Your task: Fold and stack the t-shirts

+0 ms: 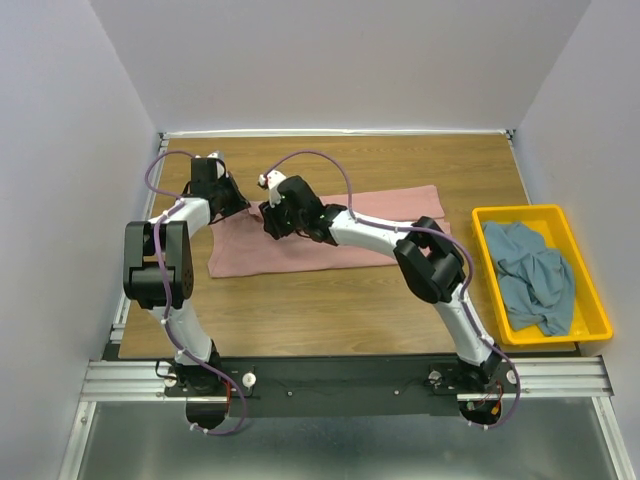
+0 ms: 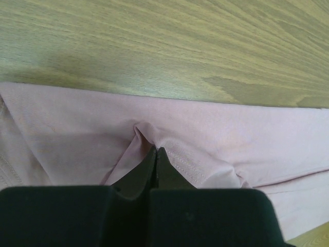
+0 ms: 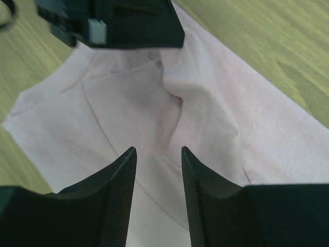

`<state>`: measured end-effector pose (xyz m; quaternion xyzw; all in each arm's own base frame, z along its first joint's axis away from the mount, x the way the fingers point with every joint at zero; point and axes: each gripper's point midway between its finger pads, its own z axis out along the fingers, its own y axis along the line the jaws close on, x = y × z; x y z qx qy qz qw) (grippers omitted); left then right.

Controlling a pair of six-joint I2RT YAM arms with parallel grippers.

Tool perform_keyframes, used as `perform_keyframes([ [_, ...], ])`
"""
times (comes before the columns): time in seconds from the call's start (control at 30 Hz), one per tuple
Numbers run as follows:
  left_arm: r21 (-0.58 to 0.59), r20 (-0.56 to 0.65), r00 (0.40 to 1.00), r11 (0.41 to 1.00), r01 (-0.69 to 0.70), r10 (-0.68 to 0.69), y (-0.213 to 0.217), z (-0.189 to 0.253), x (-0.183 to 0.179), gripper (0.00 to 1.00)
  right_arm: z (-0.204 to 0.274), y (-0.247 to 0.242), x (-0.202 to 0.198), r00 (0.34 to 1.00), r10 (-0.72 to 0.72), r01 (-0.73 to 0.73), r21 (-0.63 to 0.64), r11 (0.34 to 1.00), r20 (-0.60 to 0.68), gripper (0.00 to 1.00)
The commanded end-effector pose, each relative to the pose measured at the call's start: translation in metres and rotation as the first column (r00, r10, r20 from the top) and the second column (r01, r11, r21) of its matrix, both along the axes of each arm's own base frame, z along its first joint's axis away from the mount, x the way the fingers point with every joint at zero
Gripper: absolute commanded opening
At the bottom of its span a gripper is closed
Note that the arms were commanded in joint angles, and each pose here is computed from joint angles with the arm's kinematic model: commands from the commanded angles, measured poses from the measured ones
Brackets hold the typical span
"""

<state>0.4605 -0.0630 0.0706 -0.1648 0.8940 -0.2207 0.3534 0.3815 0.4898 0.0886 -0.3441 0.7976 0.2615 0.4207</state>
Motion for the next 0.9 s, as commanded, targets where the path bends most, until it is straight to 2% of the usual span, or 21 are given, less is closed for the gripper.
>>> perform_keyframes([
  [0.0, 0.005, -0.01, 1.0, 1.0, 0.017, -0.017, -0.002, 0.0, 0.002, 0.0, -0.039, -0.001, -0.001, 1.0, 0.028, -0.028, -0.093, 0.995, -0.004, 0.47],
  [0.23, 0.003, -0.017, 1.0, 1.0, 0.018, -0.018, -0.002, 0.0, 0.005, 0.0, -0.062, -0.001, -0.003, 0.999, 0.034, -0.036, -0.13, 0.991, -0.024, 0.45],
  [0.43, 0.012, -0.021, 1.0, 1.0, 0.018, -0.018, -0.002, 0.0, 0.007, 0.0, -0.068, -0.006, 0.002, 1.0, 0.006, -0.007, -0.154, 0.988, -0.009, 0.36],
  [0.6, 0.02, -0.019, 1.0, 1.0, 0.013, -0.012, 0.001, 0.004, 0.008, 0.0, -0.053, -0.008, 0.003, 1.0, 0.008, -0.005, -0.151, 0.989, 0.017, 0.17],
  [0.73, 0.025, -0.016, 1.0, 1.0, 0.015, -0.015, 0.0, 0.007, 0.008, 0.0, -0.039, -0.014, 0.004, 0.999, -0.004, 0.011, -0.157, 0.988, 0.043, 0.11],
  [0.77, 0.025, -0.013, 1.0, 1.0, 0.014, -0.013, 0.001, 0.01, 0.009, 0.0, -0.03, -0.015, 0.004, 0.998, 0.013, -0.002, -0.162, 0.987, 0.066, 0.05],
  [0.8, 0.024, -0.011, 1.0, 1.0, 0.014, -0.014, 0.0, 0.012, 0.009, 0.0, -0.024, -0.016, 0.005, 0.997, 0.012, 0.0, -0.162, 0.987, 0.074, 0.02],
  [0.87, 0.026, -0.006, 1.0, 1.0, 0.005, -0.005, 0.002, 0.016, 0.009, 0.0, -0.016, -0.021, 0.006, 0.995, 0.013, 0.004, -0.176, 0.984, 0.095, 0.01],
])
